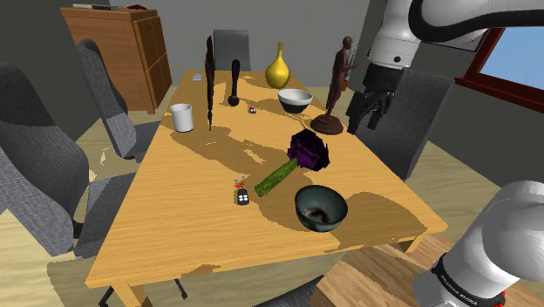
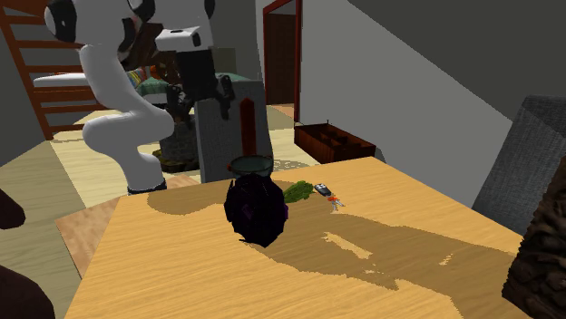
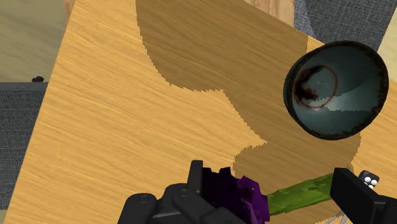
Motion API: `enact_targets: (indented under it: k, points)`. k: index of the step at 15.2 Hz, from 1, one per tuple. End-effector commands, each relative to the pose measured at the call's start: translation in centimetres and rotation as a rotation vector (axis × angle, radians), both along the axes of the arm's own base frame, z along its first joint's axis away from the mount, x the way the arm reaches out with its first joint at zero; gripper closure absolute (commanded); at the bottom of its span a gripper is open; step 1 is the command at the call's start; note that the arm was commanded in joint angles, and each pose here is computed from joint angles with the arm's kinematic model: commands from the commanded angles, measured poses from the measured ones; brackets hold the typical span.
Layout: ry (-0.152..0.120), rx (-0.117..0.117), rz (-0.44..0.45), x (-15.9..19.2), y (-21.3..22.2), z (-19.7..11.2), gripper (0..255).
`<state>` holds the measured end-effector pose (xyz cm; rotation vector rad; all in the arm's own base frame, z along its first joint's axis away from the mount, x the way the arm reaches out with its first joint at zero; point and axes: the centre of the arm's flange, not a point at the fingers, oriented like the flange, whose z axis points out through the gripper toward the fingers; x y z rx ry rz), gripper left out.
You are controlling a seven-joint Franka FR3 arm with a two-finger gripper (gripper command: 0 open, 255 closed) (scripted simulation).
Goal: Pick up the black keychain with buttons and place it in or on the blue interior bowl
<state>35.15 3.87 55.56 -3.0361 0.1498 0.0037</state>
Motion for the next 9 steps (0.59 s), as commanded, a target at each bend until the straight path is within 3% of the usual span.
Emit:
enact_targets:
  k: [1, 9]
  points:
    - [0.012, -0.007, -0.022, 1.6, 2.1, -1.2, 0]
    - [0.059, -0.037, -0.101, 8.1, 10.0, -5.7, 0]
